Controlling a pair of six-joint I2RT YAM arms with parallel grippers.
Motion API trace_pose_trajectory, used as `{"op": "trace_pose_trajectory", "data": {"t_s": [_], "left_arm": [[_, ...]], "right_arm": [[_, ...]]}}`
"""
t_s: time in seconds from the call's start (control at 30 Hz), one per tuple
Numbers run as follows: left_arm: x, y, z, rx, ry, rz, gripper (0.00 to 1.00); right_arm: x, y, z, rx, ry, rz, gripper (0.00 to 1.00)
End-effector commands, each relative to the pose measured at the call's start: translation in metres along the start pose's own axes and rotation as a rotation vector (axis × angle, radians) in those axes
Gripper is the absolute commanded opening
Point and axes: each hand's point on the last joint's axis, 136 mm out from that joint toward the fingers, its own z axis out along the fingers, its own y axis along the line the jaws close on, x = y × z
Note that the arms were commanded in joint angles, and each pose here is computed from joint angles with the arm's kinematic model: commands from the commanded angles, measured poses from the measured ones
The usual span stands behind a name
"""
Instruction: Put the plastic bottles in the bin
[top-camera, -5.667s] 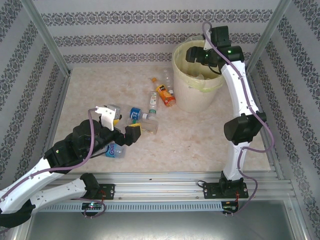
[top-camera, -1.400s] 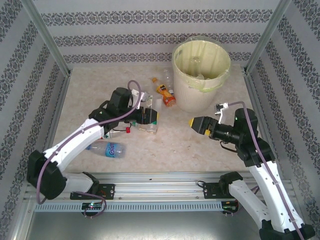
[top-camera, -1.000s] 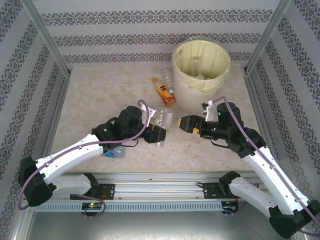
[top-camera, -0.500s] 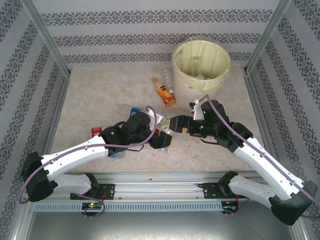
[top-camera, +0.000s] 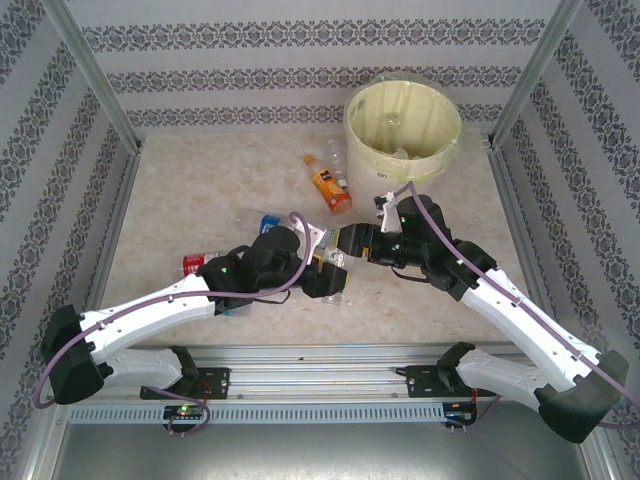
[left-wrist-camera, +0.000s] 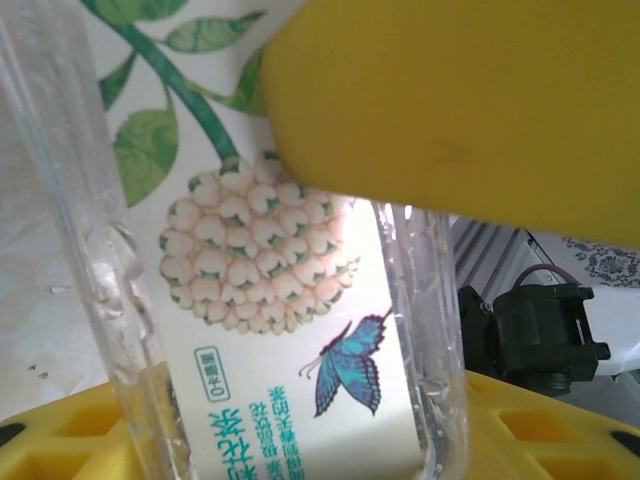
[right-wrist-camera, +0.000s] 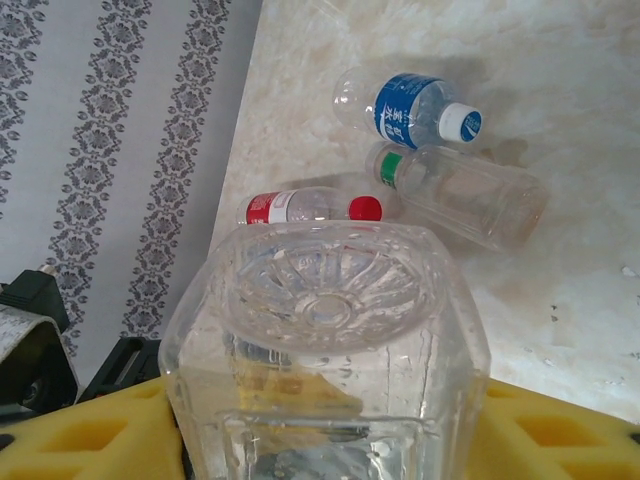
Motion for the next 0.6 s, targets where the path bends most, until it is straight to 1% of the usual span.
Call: {"op": "trace_pose_trajectory", "data": {"t_s": [0.0, 0.13, 0.17, 0.23, 0.27, 0.3, 0.5, 0.57], "left_arm": [[-0.015, -0.022, -0.007, 0.078, -0.072, 0.009, 0.59], [-0.018, -0.023, -0.007, 0.083, -0.079, 0.009, 0.64], [-0.018, -0.023, -0.007, 0.081, -0.079, 0.007, 0.69], [-0.019, -0.023, -0.008, 0.078, -0.085, 0.004, 0.83], [-0.02, -0.023, -0.009, 0.079, -0.089, -0.001, 0.92], [-0.022, -0.024, -0.011, 0.081, -0.095, -0.005, 0.99], [-0.036, -0.036, -0.027, 0.115, -0.147, -0.006, 1.0], [-0.043, -0.041, -0.035, 0.137, -0.181, -0.007, 1.0]], "right_arm": [[-0.002, 0.013, -0.004, -0.057, -0.02, -0.023, 0.59], [-0.004, 0.017, -0.009, -0.065, -0.032, -0.027, 0.54], [-0.004, 0.018, -0.011, -0.066, -0.036, -0.028, 0.54], [-0.005, 0.018, -0.014, -0.062, -0.042, -0.032, 0.53], [-0.006, 0.018, -0.016, -0.057, -0.049, -0.037, 0.53], [-0.007, 0.017, -0.019, -0.049, -0.054, -0.042, 0.53], [-0.028, 0.016, -0.051, 0.027, -0.157, -0.105, 0.52], [-0.038, 0.017, -0.064, 0.045, -0.197, -0.131, 0.52]]}}
